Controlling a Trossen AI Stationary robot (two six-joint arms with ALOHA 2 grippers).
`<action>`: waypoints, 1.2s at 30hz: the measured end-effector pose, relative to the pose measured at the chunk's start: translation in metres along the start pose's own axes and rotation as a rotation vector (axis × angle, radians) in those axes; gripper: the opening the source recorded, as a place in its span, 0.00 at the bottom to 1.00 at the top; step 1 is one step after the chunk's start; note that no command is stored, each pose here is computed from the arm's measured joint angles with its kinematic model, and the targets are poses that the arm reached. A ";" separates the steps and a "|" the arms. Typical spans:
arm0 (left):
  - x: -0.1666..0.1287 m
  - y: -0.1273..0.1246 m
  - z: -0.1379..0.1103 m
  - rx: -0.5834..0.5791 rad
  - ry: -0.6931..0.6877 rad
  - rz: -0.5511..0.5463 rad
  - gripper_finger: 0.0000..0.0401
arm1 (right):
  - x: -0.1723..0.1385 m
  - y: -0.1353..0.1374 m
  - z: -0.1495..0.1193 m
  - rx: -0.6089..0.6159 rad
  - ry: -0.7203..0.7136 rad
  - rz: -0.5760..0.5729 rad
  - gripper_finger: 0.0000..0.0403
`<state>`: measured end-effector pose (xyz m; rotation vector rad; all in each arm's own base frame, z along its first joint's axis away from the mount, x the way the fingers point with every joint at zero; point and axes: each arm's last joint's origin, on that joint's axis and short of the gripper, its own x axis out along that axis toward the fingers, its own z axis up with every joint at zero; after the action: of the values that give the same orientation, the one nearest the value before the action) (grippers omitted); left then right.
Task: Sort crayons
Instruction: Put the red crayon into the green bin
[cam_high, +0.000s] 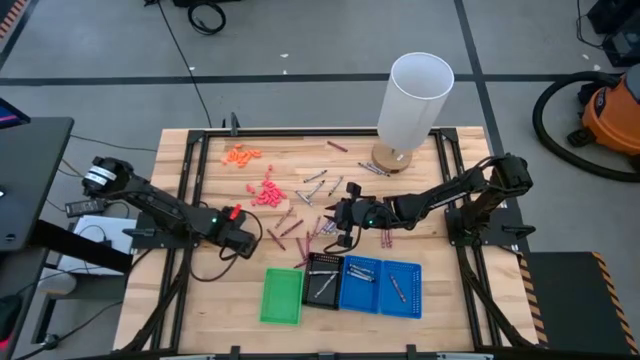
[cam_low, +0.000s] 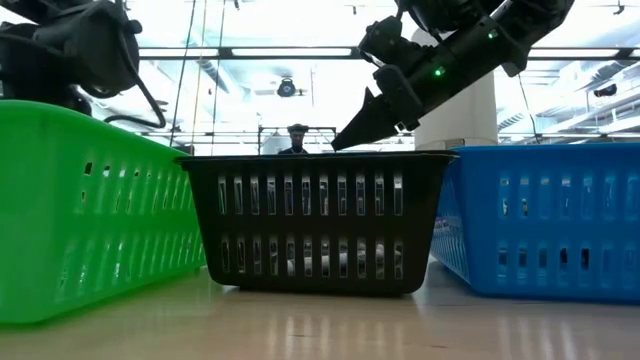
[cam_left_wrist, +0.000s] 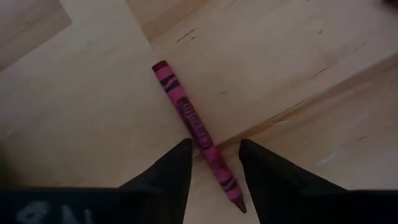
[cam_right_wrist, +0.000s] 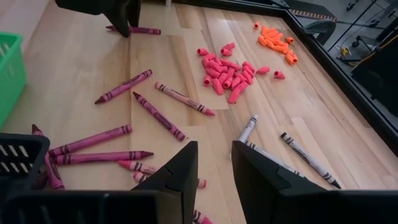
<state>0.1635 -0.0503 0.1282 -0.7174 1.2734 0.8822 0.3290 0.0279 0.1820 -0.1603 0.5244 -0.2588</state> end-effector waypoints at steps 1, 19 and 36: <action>0.000 -0.001 0.000 0.016 0.003 0.000 0.35 | 0.000 0.000 0.000 0.000 0.000 -0.001 0.26; -0.007 -0.008 0.002 0.223 -0.035 -0.017 0.04 | 0.000 0.000 0.001 -0.001 -0.005 -0.001 0.26; -0.044 -0.053 0.003 0.524 -0.538 -0.168 0.04 | -0.008 -0.005 -0.001 -0.025 0.053 -0.051 0.26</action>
<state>0.2084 -0.0807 0.1709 -0.1455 0.8832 0.5151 0.3214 0.0255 0.1858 -0.1917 0.5767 -0.3064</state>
